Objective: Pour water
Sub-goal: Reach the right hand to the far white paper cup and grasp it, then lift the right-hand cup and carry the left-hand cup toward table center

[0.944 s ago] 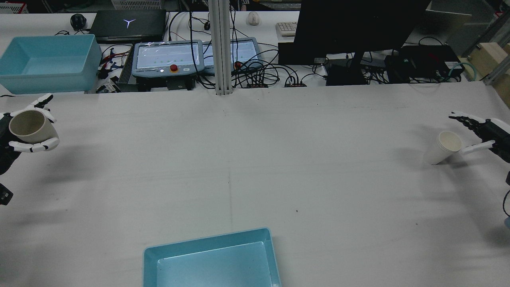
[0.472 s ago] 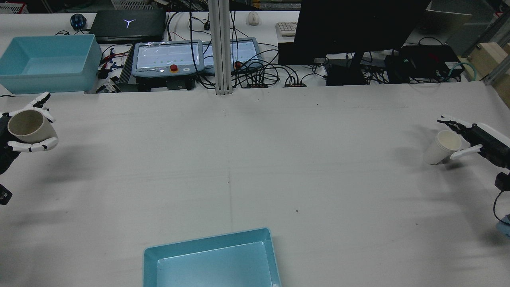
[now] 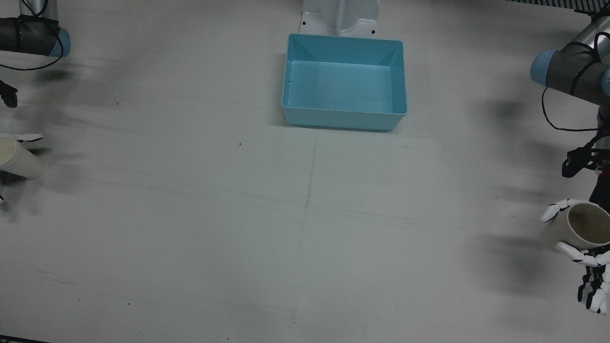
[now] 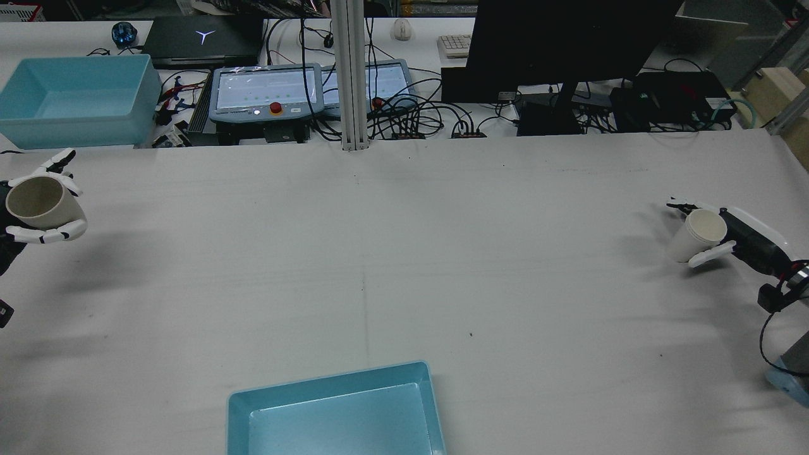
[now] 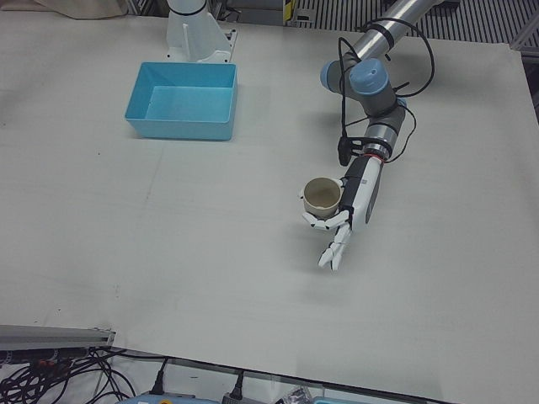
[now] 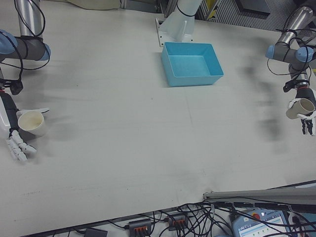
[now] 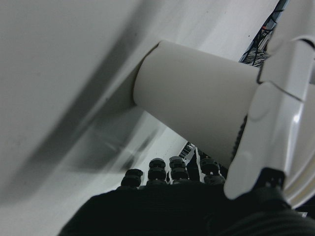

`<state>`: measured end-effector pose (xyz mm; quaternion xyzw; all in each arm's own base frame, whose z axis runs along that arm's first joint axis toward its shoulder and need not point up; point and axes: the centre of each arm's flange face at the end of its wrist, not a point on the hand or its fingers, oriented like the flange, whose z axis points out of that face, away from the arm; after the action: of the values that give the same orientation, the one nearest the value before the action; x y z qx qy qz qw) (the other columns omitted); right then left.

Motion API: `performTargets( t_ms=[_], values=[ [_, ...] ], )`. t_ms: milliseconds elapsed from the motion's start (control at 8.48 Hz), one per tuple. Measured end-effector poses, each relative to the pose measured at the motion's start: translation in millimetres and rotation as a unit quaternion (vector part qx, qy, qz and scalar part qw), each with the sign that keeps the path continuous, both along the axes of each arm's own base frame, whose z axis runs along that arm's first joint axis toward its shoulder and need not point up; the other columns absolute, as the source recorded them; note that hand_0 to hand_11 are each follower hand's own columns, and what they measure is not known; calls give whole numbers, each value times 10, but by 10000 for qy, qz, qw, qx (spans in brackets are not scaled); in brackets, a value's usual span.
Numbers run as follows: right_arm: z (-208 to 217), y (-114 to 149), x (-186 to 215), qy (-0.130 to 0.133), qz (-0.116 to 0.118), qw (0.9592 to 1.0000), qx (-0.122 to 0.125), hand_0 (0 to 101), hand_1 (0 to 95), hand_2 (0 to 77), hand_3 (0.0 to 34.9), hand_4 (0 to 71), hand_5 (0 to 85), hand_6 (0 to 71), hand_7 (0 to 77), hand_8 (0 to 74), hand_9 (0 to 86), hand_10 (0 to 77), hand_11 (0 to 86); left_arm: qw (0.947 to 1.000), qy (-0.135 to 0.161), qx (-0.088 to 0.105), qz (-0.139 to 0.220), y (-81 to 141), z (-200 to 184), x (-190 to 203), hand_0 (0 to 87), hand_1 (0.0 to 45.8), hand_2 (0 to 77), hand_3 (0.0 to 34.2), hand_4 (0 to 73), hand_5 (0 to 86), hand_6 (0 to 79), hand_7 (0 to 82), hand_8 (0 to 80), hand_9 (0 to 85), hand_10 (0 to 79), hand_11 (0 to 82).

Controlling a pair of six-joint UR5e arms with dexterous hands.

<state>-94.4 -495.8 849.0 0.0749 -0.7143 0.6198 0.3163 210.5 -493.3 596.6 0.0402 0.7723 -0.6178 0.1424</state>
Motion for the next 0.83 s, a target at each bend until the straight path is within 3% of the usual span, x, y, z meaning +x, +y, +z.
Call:
performTargets(
  t_ms=[354,472,708,826],
  values=[
    [-61,-5,-142,-60,34,10000,47,559,153,0,0,196,180,44,109,71,76,22,65,10000,17,-7,0,53,62,-49,579,213,338,2,485,398,82,93,38,16,44,76],
    [-57,7,-136,-72,65,9999,42,640,196,0,0,398,278,33,125,87,76,55,87,10000,21,-7,-4,67,79,-66,582,213,344,2,485,398,82,93,38,16,44,87],
    [-4,79,-82,-69,122,9999,-3,640,196,0,0,398,278,33,125,87,76,55,87,10000,29,-1,-10,91,98,-90,584,213,344,2,485,398,76,93,38,16,44,87],
    [40,136,-48,-57,131,9999,-36,756,175,0,0,573,409,22,136,93,76,65,114,10000,42,12,-11,95,87,-95,583,213,349,2,485,398,76,93,38,16,44,87]
  ],
)
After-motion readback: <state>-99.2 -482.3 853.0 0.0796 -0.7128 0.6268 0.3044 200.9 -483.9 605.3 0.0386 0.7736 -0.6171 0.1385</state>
